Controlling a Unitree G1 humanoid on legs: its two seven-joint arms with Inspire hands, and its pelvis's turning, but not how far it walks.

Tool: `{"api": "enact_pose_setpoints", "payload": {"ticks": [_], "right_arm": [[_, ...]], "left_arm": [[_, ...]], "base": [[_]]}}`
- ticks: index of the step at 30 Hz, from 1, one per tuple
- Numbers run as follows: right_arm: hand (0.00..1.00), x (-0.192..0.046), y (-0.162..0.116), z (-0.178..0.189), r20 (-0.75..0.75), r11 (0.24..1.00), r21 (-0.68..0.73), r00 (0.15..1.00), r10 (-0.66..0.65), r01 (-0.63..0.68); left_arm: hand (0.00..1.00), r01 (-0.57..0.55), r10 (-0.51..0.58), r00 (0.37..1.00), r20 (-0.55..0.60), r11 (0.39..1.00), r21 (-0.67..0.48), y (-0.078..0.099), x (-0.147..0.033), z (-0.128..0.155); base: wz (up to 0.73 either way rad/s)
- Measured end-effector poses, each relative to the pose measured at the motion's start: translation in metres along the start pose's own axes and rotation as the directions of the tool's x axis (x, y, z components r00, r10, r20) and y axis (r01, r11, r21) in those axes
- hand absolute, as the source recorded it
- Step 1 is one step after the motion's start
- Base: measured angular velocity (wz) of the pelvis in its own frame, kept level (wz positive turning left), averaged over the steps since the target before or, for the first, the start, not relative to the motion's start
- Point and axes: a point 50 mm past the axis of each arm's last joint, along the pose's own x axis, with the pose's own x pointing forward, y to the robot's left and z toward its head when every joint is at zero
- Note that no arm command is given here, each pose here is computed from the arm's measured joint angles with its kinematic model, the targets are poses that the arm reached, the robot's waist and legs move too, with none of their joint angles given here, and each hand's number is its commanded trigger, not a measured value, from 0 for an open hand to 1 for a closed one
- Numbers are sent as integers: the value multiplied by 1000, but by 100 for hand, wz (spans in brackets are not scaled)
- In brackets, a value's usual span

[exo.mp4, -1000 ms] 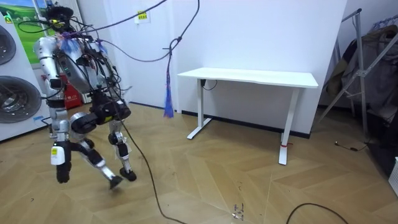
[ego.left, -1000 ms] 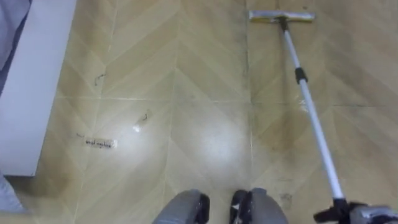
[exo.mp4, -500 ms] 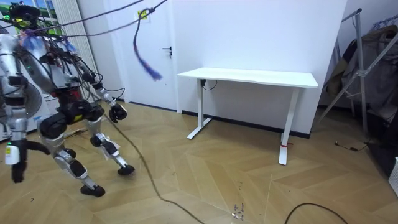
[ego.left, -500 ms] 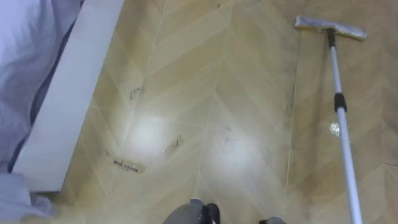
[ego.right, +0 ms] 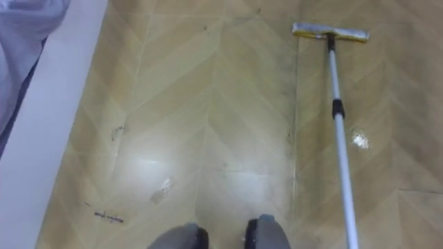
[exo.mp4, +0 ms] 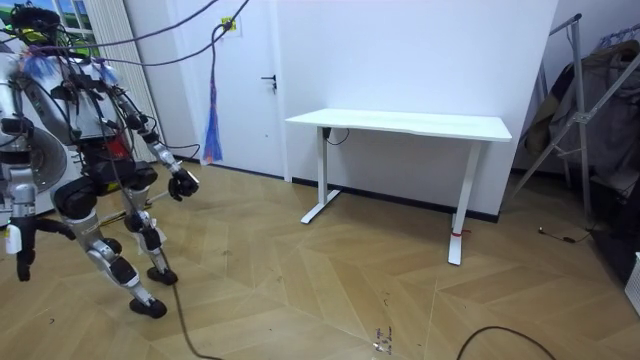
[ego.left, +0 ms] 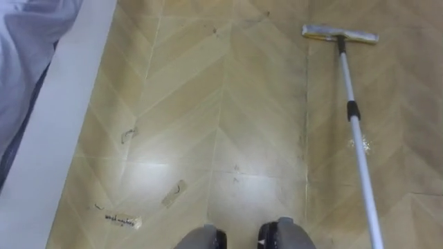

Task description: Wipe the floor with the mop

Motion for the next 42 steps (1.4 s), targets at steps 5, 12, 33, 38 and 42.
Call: {"api": "enact_pose_setpoints", "payload": {"ticks": [5,12,33,38,42], "right_arm": [[100,-10,2,46,128,998,50,991,41,-48],[100,5,-28,-89,-181,998,49,983,-18,27],[100,-1,15,2,-16,988,156,1000,1,2],[100,0,21,-7,-37,982,180,997,71,-64],[100,4,21,-32,-62,985,153,994,87,-76]], "left_arm": [[0,26,-26,1000,7,1000,9,-3,-3,-7],[0,71,-74,995,69,997,40,-6,-2,13],[0,16,-17,999,51,1000,24,-5,-1,10],[0,33,-34,999,10,998,49,-13,0,3],[0,16,-17,1000,15,999,44,-7,2,12]], "base": [[7],[47],[6],[5],[4]]}}
